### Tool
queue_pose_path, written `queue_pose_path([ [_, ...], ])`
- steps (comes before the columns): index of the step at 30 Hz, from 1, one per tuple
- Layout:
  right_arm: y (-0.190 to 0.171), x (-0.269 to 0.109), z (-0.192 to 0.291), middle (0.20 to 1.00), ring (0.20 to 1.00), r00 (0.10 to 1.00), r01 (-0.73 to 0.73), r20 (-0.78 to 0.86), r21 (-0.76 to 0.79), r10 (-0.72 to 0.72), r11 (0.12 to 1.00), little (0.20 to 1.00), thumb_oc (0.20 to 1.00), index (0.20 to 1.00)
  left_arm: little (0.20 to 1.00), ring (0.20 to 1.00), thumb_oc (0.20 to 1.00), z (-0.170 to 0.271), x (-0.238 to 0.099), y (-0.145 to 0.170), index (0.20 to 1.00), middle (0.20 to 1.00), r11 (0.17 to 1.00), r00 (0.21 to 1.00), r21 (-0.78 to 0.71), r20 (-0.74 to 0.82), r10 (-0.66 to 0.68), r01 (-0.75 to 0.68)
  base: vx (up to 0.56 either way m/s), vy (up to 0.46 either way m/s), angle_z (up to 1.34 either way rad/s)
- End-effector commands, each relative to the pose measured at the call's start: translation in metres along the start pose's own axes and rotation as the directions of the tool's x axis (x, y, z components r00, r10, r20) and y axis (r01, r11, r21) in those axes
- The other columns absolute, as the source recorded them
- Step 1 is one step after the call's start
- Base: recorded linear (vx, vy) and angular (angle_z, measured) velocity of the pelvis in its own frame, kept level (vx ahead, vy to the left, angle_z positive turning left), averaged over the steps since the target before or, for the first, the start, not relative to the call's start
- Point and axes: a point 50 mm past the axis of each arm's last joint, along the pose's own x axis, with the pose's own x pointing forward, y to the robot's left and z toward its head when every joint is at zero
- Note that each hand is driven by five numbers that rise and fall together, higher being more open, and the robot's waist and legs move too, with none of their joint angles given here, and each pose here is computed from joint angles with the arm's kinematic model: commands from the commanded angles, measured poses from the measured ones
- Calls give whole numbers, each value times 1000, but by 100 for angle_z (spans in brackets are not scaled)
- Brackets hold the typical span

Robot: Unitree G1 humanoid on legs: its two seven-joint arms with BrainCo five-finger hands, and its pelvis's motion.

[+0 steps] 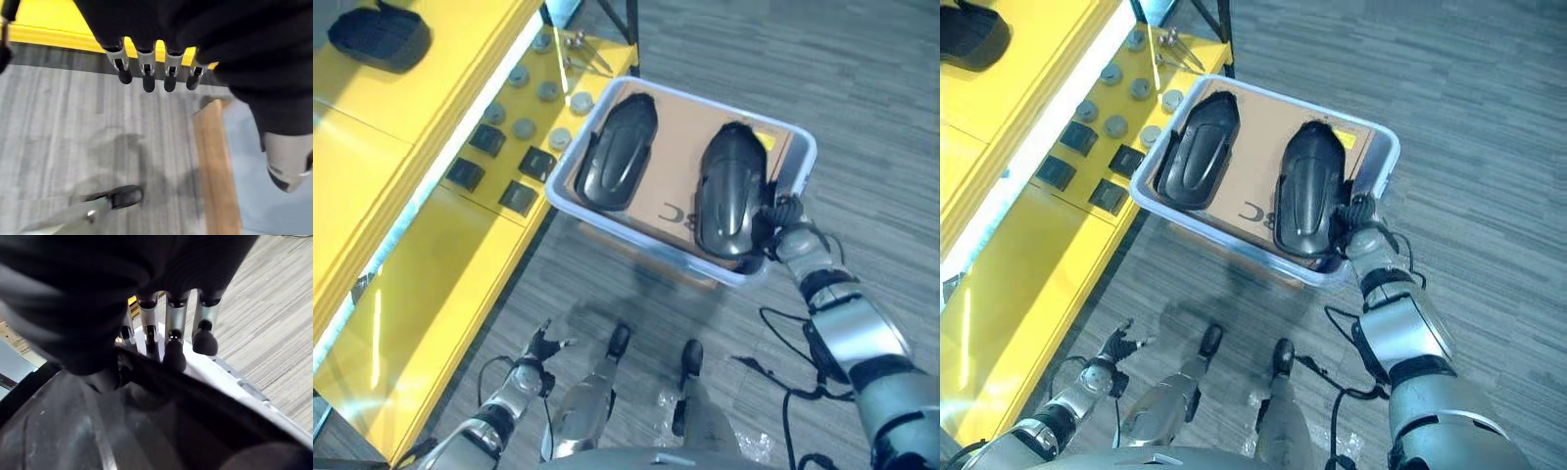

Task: Move parts from the plastic box to the shelf.

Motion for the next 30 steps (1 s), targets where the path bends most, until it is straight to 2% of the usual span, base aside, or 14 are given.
queue_pose_path([
  [1,-16,-1,6,200,200,992,54,121,-62,-46,997,200,200,200,1000,1000,1000,18,4,19,1000,1000,994,995,-105,81,49,-41,2,-48,-4],
  [4,-30,-8,10,200,200,972,87,223,-69,-70,994,200,200,200,1000,1000,1000,41,-3,41,1000,1000,973,975,-229,204,89,-41,30,-52,-15],
  [5,-37,-13,8,200,200,964,101,255,-77,-79,992,200,200,200,1000,1000,1000,56,-9,56,1000,1000,949,955,-314,276,110,-19,47,-54,-23],
  [7,-43,-15,7,200,200,960,114,265,-87,-87,990,200,200,200,1000,1000,1000,67,-14,65,1000,1000,945,936,-326,331,120,-6,30,-56,-23],
  [8,-54,-26,15,200,200,931,140,350,-86,-101,986,200,200,200,1000,1000,1000,93,-28,85,1000,1000,942,876,-337,458,151,13,22,-60,-27],
  [12,-57,-37,18,200,200,905,157,415,-122,-93,980,200,200,200,1000,1000,1000,101,-36,89,1000,1000,919,858,-385,499,124,91,47,-45,-27],
  [15,-57,-46,24,200,200,881,158,465,-110,-90,981,200,200,200,1000,1000,1000,109,-39,84,1000,1000,895,843,-418,529,98,158,18,-39,-29],
  [17,-57,-56,37,200,200,841,173,534,-102,-93,980,200,200,200,1000,1000,1000,119,-42,67,1000,1000,834,830,-478,555,45,274,13,-53,-32],
  [18,-57,-56,36,200,200,842,173,532,-103,-93,979,200,200,200,1000,1000,1000,119,-42,67,1000,1000,835,830,-477,555,44,275,6,-73,-20],
  [22,-50,-76,52,200,200,771,198,623,-33,-135,980,200,200,200,1000,1000,1000,129,-38,33,1000,1000,788,830,-478,554,-71,387,13,-54,-14],
  [23,-43,-84,60,200,200,743,185,652,13,-148,983,200,200,200,1000,1000,1000,133,-34,16,1000,1000,757,835,-494,537,-121,428,-2,-42,-8],
  [26,-29,-92,64,200,200,731,155,668,40,-141,987,200,200,200,1000,1000,1000,142,-31,-3,1000,1000,737,832,-493,529,-167,462,2,-35,-7],
  [30,-22,-98,73,200,200,706,146,696,38,-132,988,200,200,200,1000,1000,1000,152,-33,-8,1000,1000,732,812,-474,554,-185,490,-7,-13,-3],
])
